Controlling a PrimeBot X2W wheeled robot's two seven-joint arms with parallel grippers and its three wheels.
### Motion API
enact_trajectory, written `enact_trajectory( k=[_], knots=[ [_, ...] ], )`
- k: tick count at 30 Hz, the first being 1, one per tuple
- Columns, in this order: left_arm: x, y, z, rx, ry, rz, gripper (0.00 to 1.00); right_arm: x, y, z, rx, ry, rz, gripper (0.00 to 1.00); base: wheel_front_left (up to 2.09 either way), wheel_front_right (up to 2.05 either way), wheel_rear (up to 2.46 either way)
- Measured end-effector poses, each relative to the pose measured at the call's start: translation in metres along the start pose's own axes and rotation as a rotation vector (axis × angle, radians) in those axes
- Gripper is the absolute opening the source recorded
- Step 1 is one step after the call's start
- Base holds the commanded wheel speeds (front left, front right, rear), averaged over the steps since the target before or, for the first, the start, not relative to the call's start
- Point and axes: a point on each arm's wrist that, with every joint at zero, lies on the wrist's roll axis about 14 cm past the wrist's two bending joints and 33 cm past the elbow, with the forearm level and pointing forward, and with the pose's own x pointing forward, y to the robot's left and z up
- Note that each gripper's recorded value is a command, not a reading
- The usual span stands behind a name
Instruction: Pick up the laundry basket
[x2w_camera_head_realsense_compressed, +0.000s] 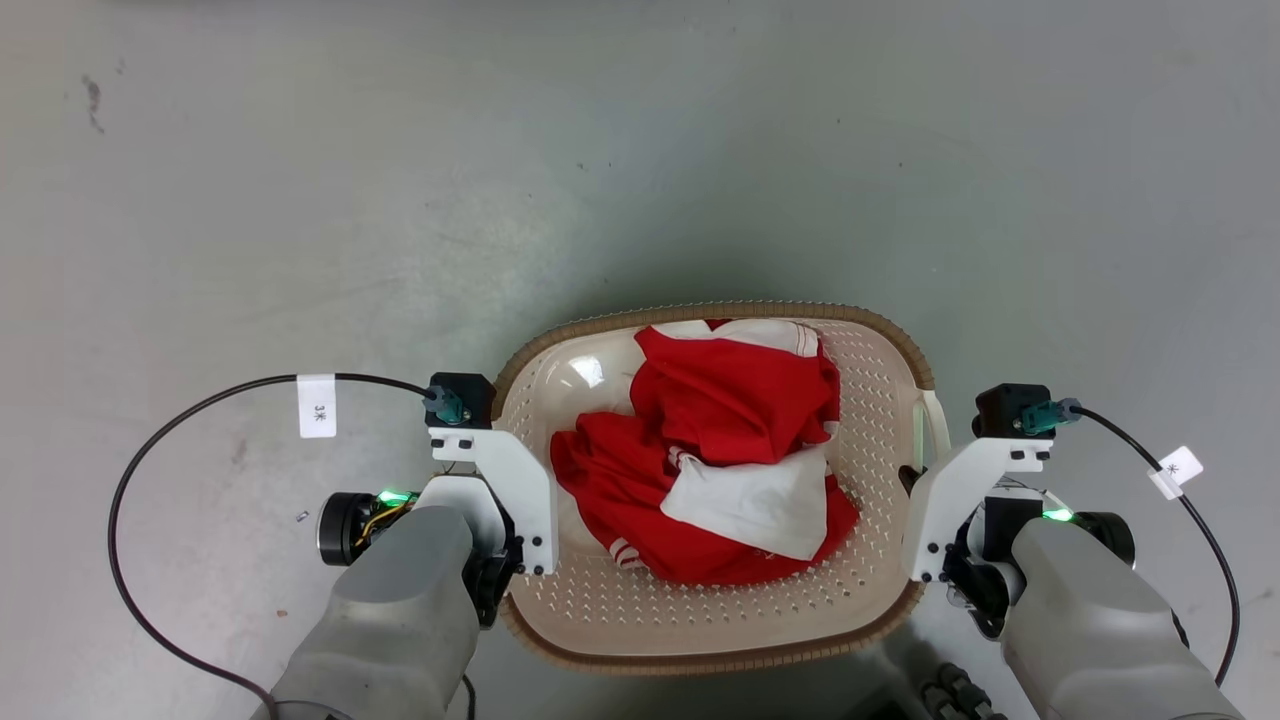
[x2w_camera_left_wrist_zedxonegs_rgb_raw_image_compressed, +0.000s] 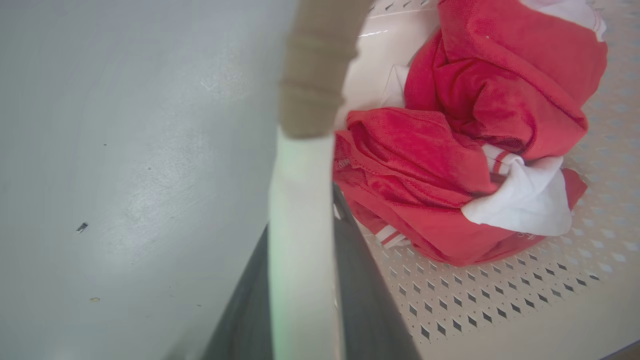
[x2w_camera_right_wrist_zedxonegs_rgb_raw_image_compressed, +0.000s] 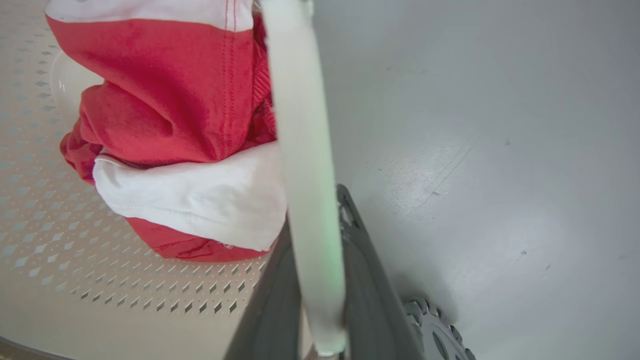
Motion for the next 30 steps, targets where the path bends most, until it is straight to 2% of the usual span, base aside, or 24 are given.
enact_trajectory(
  k=[16,30],
  knots=[
    [-0.052,-0.009,0.021,0.028,0.006,0.003,0.00,-0.042,0.017,0.026,-0.062,-0.007,0.042,0.00,0.00,0.00,0.00],
    [-0.120,-0.003,0.024,-0.017,-0.048,0.053,0.00,-0.091,0.047,0.035,-0.113,-0.006,0.108,0.00,0.00,0.00,0.00]
  ],
)
